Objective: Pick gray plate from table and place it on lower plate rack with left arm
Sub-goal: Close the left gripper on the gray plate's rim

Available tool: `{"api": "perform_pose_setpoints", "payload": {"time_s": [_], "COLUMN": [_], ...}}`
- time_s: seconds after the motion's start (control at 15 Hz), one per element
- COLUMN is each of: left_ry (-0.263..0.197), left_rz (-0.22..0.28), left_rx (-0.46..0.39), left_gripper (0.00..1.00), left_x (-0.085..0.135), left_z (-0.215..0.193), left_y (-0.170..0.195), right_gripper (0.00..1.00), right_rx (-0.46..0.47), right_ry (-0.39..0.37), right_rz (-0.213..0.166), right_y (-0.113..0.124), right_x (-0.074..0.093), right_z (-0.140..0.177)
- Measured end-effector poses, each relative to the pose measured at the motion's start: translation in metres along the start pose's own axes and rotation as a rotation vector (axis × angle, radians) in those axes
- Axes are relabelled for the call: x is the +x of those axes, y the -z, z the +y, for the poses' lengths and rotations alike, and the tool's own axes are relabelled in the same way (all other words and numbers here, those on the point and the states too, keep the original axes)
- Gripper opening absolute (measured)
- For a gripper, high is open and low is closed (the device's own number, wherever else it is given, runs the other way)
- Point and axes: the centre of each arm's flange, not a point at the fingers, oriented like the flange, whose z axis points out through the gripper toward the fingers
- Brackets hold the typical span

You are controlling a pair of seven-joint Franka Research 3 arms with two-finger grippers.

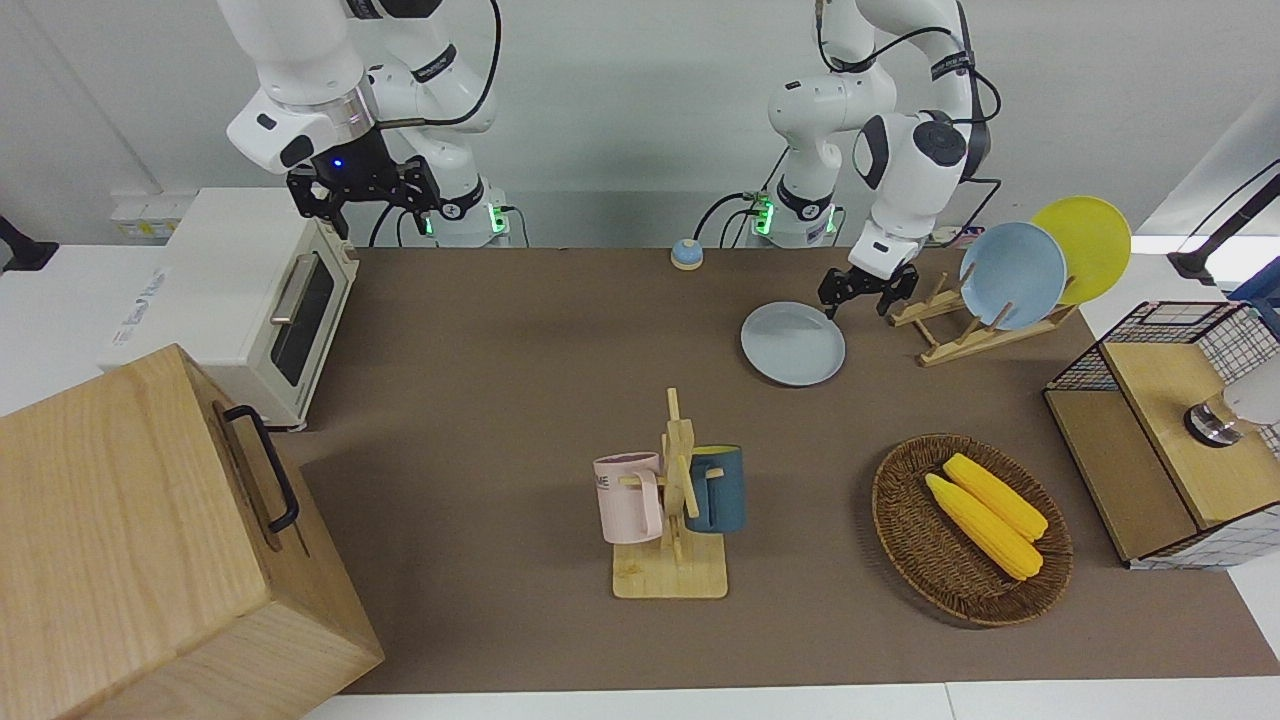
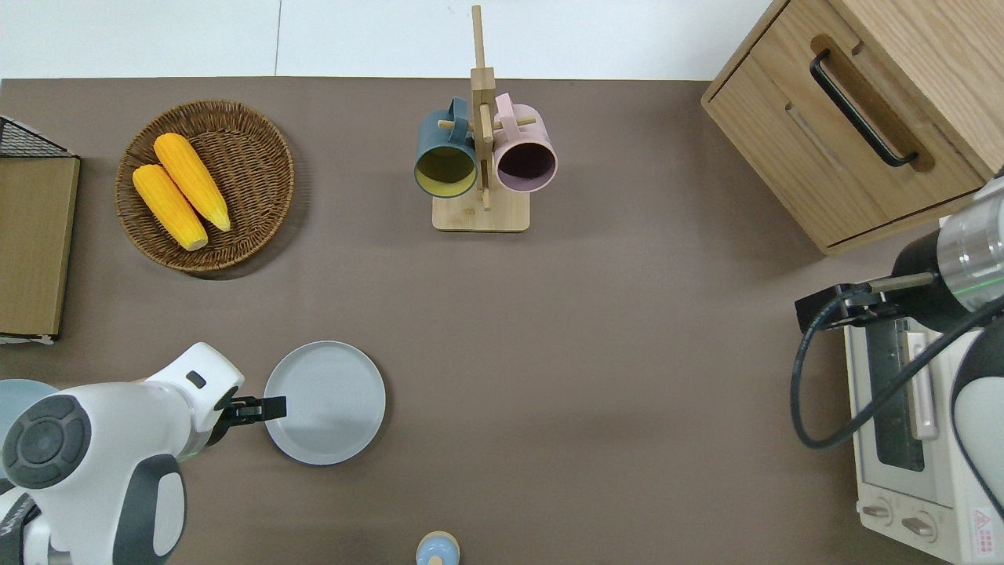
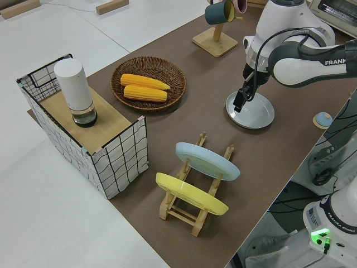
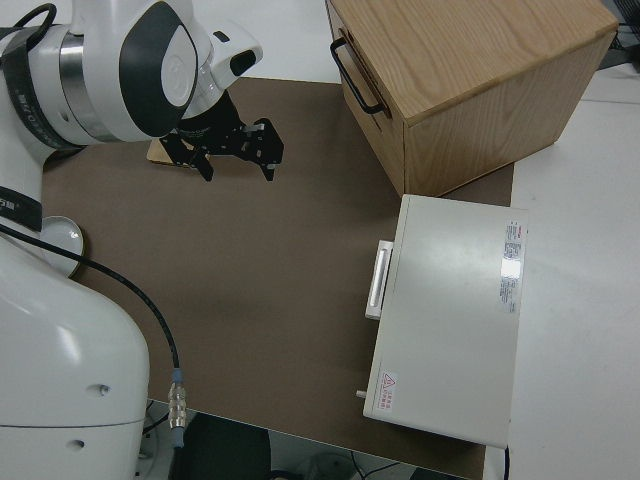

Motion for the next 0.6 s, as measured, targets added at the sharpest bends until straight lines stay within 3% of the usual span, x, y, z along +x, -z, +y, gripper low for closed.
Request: {"api": "perform_pose_setpoints", "payload": {"time_s": [0.6], "left_ry": [-0.011], "left_rz": [-0.03], "left_rx": [-0.013], "left_gripper": [1.0], "left_x": [0.0], "left_z": [0.004], "left_y": [-0.048], "right_gripper": [0.99], "right_rx": [0.0], "right_ry": [0.0], "right_rz": [0.0], "right_y": [0.0], "right_x": [0.0], "right_z": [0.0]}}
